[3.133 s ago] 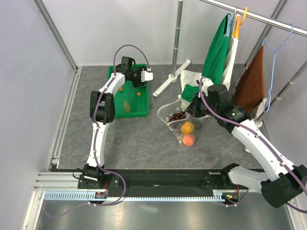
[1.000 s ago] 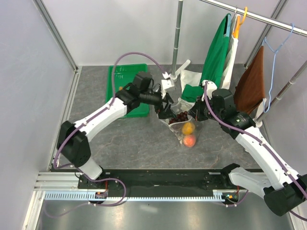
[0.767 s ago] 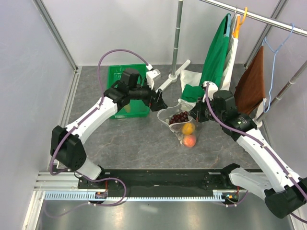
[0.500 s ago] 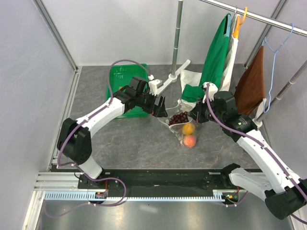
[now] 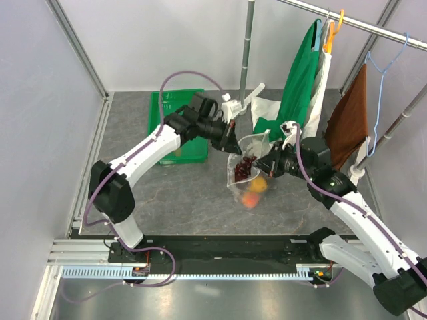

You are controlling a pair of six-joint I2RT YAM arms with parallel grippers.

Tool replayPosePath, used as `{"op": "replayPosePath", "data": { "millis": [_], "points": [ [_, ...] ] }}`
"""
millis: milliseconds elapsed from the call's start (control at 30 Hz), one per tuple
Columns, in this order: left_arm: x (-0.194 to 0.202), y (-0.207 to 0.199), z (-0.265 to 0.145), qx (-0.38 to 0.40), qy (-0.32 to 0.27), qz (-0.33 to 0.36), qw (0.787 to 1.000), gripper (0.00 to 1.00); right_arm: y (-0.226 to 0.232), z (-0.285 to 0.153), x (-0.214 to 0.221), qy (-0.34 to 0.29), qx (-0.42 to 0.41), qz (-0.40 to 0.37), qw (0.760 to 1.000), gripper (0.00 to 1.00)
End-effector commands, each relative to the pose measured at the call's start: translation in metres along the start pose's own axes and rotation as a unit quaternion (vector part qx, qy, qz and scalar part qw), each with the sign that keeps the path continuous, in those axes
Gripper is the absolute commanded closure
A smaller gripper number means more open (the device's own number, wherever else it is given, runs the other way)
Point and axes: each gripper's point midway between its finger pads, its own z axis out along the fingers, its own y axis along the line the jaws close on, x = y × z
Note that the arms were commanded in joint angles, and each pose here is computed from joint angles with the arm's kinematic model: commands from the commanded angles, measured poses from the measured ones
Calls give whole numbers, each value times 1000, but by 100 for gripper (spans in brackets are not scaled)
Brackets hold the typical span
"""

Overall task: Place the food in the zip-top bag and seal the zipper
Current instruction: Adjust the zipper food storage bag at the center of the board, then zip the zipper food storage bag at the center of the board.

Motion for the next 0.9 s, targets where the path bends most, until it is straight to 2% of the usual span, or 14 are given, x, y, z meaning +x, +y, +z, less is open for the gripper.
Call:
{"op": "replayPosePath", "data": {
  "millis": [0, 100, 267, 333, 367, 433, 467, 567, 633, 733, 867],
  "points": [
    [-19, -59, -27, 107, 20, 84, 991, 98, 62, -4, -38, -78, -107, 5, 991, 100],
    [-9, -69, -37, 126, 55, 93, 986, 98, 75, 6, -33, -68, -122, -8, 990, 98],
    [28, -44, -23, 122, 120, 77, 982, 98, 68, 22, -23, -60, -114, -44, 991, 66],
    [43, -37, -18, 137, 149, 67, 977, 98, 59, 23, -19, -54, -100, -85, 990, 60],
    [48, -33, -16, 147, 155, 87, 973, 98, 60, 22, -19, -54, -100, -101, 988, 57],
    [56, -31, -15, 172, 178, 76, 966, 97, 59, 13, -14, -47, -102, -147, 983, 44],
    [56, -29, -16, 184, 178, 101, 961, 97, 62, 7, -16, -47, -108, -164, 979, 31],
    [52, -18, -30, 206, 184, 104, 955, 97, 61, -15, -14, -37, -106, -252, 961, 15],
    [47, -13, -37, 211, 179, 107, 955, 98, 52, -30, -12, -35, -87, -315, 945, 14],
    [46, 0, -49, 206, 159, 122, 958, 97, 34, -41, -6, -39, -55, -364, 929, 15],
    [51, -16, -57, 222, 148, 162, 950, 96, 22, -38, 3, -40, -50, -412, 909, 19]
  ]
}}
